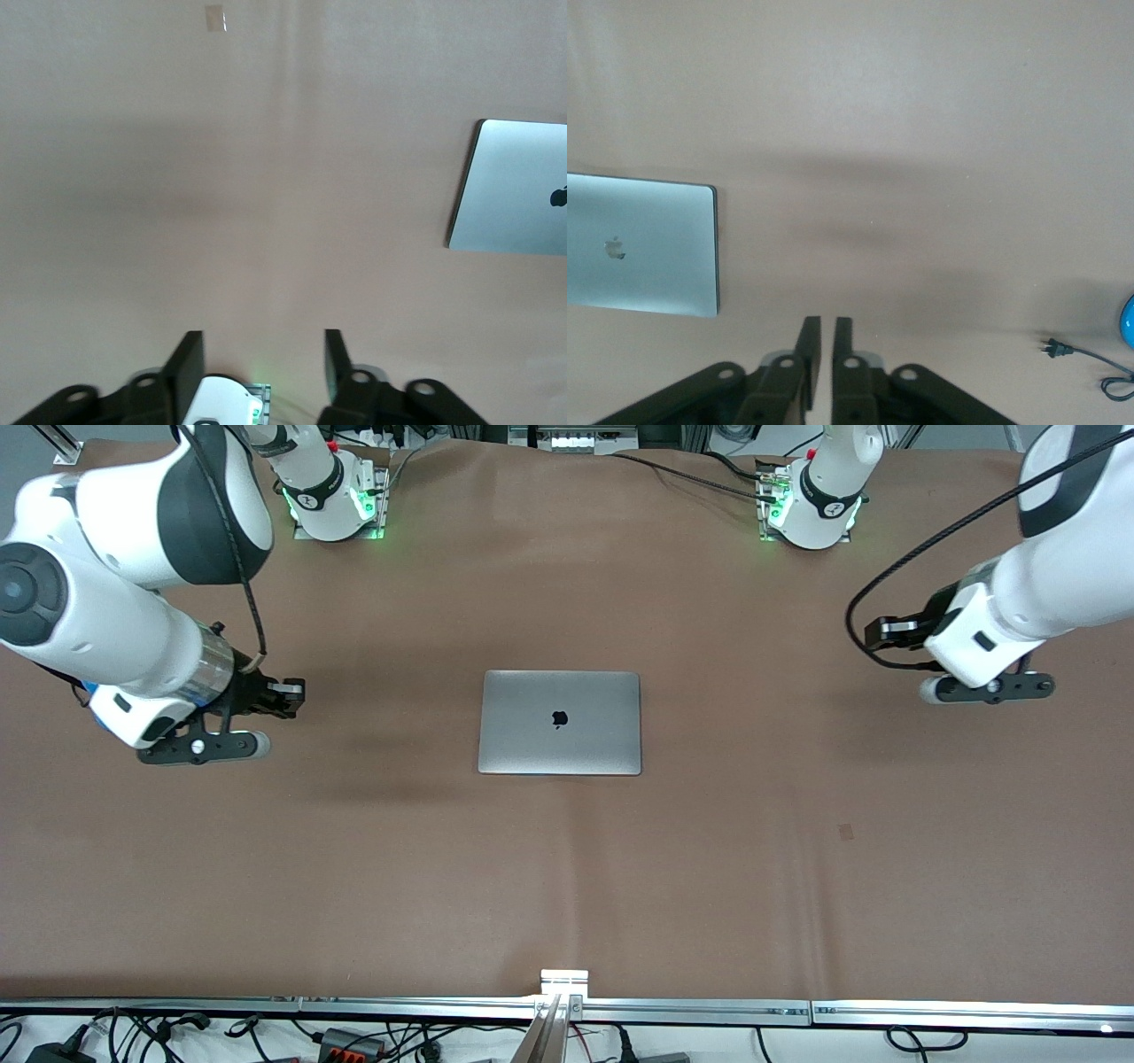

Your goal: Close laptop with both arms from behind

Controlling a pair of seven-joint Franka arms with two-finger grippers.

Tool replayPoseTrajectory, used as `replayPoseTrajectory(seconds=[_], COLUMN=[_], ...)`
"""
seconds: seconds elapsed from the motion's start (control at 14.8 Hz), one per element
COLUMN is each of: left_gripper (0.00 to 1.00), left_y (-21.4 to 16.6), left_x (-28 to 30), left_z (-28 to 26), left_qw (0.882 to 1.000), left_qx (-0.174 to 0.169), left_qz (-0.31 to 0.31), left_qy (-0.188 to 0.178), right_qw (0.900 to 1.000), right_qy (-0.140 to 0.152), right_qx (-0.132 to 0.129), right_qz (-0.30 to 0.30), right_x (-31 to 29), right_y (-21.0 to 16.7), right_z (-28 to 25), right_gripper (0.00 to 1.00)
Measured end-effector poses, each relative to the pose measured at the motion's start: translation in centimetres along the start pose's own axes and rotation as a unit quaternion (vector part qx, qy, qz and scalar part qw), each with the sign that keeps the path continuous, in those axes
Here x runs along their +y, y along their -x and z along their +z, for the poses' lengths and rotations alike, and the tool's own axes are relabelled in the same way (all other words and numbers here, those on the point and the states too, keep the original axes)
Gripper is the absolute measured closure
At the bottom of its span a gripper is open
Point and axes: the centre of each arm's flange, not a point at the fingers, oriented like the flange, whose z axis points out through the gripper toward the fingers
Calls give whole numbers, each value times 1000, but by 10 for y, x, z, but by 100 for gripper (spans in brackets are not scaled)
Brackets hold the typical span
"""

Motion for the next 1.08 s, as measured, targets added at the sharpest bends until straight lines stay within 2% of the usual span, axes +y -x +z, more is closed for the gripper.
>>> replayPoseTrajectory(seconds=[0.07,0.14,0.2,0.41,0.54,0.61,0.81,0.95,1.08], left_gripper=[22,15,1,0,0,0,0,0,0], left_y=[0,0,0,5,13,16,17,14,14], left_x=[-5,-12,-20,-34,-37,-40,-59,-75,-76], left_z=[-2,-5,-7,-20,-19,-18,-13,-10,-10], left_qw=[1000,1000,1000,998,997,996,995,995,994], left_qx=[4,7,12,48,72,81,102,103,104], left_qz=[-2,-6,-11,-15,-18,-17,-5,-5,-3], left_qy=[-4,-10,-14,-23,-22,-22,-20,-18,-18], right_qw=[1000,1000,1000,1000,999,999,997,996,996], right_qy=[0,0,1,-2,-17,-20,-35,-19,4], right_qx=[6,9,11,18,27,34,50,55,57], right_qz=[1,2,4,22,28,31,52,63,64], right_x=[1,2,5,31,63,80,135,167,173], right_y=[0,0,0,-4,-11,-13,-11,-7,-4], right_z=[-6,-11,-13,-20,-29,-37,-54,-59,-63], right_gripper=[74,61,52,25,4,0,0,0,0])
